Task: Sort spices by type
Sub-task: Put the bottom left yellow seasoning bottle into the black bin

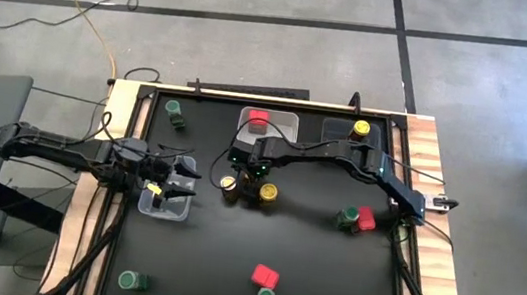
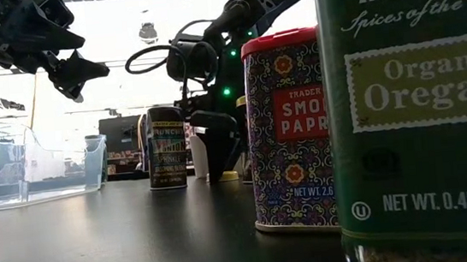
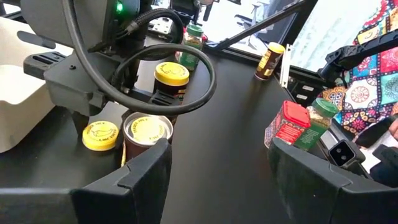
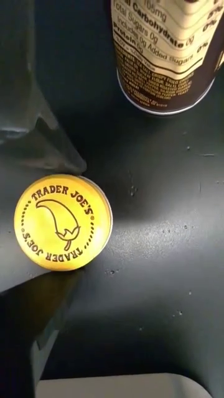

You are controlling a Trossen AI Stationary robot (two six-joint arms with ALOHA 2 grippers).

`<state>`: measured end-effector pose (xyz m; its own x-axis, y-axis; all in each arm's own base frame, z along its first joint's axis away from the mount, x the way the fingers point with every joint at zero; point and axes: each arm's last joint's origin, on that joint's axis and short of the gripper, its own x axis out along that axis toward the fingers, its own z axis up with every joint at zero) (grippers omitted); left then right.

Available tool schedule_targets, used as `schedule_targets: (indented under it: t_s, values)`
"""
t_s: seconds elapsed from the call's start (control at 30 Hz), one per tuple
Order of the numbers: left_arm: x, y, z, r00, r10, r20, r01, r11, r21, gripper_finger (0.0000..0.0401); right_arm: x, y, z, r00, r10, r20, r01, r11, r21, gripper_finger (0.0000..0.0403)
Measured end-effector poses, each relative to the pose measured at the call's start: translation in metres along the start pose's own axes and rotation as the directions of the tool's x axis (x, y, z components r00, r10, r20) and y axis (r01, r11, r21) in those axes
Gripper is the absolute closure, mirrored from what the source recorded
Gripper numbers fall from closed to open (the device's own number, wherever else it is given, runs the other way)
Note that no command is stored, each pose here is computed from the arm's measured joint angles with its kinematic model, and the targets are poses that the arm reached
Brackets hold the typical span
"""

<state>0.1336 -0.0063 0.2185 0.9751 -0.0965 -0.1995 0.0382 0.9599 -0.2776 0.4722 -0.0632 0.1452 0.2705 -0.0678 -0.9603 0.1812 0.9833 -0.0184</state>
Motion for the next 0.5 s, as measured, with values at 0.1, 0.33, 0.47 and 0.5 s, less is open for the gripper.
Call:
schedule_targets:
  t_s: [0.1,0.33,0.47,0.5]
  values:
    - [0.0001,0.0,0.0,1.0,0.0,-0.001,0.0,1.0,0.0,0.0148,0.0001,0.0,-0.0001,1.0,0.0,0.0,0.0,1.0,0.0,0.0137]
    - [0.0001,0.0,-0.0001,1.0,0.0,-0.001,0.0,1.0,-0.005,0.0148,-0.003,-0.0004,0.0006,1.0,0.002,-0.014,-0.002,1.0,0.0,0.015]
    - [0.0,0.0,-0.0001,1.0,0.0,-0.001,0.0,1.0,-0.019,0.0148,-0.0063,-0.0002,0.0035,1.0,0.006,-0.011,-0.006,1.0,0.001,0.0152]
    - [0.0,0.0,-0.0001,1.0,0.0,-0.001,0.0,1.0,-0.019,0.0148,-0.0077,-0.0002,0.0041,1.0,0.007,-0.013,-0.007,1.0,0.001,0.0152]
